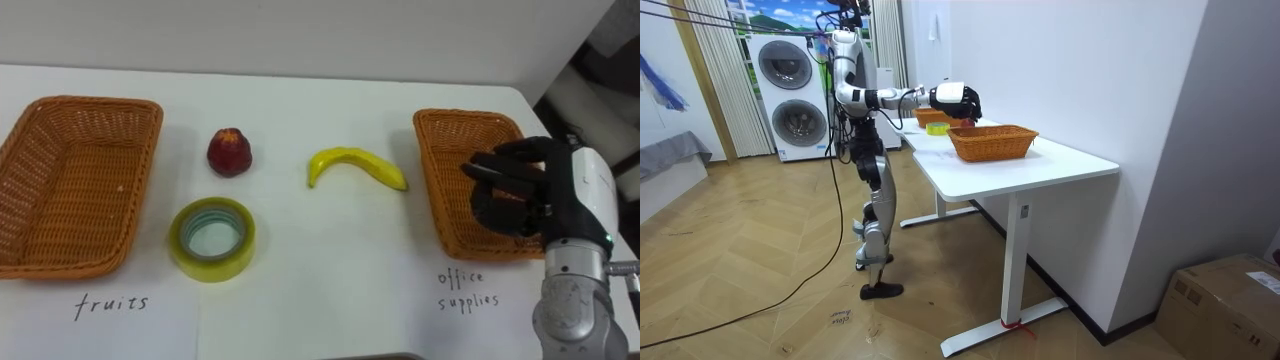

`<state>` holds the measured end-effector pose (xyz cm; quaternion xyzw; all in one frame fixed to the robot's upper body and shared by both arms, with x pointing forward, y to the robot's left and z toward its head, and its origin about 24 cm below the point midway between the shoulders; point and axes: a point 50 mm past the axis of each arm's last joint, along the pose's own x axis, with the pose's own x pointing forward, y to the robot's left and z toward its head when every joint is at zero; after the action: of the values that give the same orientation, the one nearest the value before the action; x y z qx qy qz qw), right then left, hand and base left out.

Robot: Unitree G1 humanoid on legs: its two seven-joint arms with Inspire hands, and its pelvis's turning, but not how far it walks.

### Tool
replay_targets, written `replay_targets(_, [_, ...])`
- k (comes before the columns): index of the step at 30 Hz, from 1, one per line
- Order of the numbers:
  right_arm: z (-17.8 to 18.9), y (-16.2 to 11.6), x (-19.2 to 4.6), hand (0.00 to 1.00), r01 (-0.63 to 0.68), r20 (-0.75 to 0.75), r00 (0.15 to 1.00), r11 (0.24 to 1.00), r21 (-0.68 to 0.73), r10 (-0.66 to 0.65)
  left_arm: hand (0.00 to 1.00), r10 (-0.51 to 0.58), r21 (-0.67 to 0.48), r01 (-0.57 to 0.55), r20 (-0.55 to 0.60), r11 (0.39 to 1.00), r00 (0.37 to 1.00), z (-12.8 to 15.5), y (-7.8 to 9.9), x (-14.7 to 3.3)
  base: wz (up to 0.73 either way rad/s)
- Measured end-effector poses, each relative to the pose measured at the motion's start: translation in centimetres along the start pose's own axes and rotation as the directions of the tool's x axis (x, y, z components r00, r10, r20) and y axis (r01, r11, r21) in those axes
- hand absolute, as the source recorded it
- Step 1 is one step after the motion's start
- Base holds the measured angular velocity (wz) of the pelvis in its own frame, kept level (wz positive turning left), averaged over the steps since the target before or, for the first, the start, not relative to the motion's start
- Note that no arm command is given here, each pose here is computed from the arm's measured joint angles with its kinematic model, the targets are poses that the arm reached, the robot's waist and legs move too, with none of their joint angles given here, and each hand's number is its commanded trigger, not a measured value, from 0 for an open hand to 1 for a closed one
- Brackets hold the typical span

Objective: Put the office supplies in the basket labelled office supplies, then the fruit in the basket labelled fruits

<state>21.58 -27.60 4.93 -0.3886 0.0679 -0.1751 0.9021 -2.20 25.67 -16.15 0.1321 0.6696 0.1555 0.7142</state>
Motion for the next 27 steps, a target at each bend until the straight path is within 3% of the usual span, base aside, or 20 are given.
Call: replay_targets(27, [0.04, -0.03, 0.03, 0.0, 0.002, 0.002, 1.0, 1.0, 0.0, -0.002, 0.0, -0.005, 0.0, 0.005, -0.002, 1.0, 1.0, -0.04, -0.04, 0.0, 0.0])
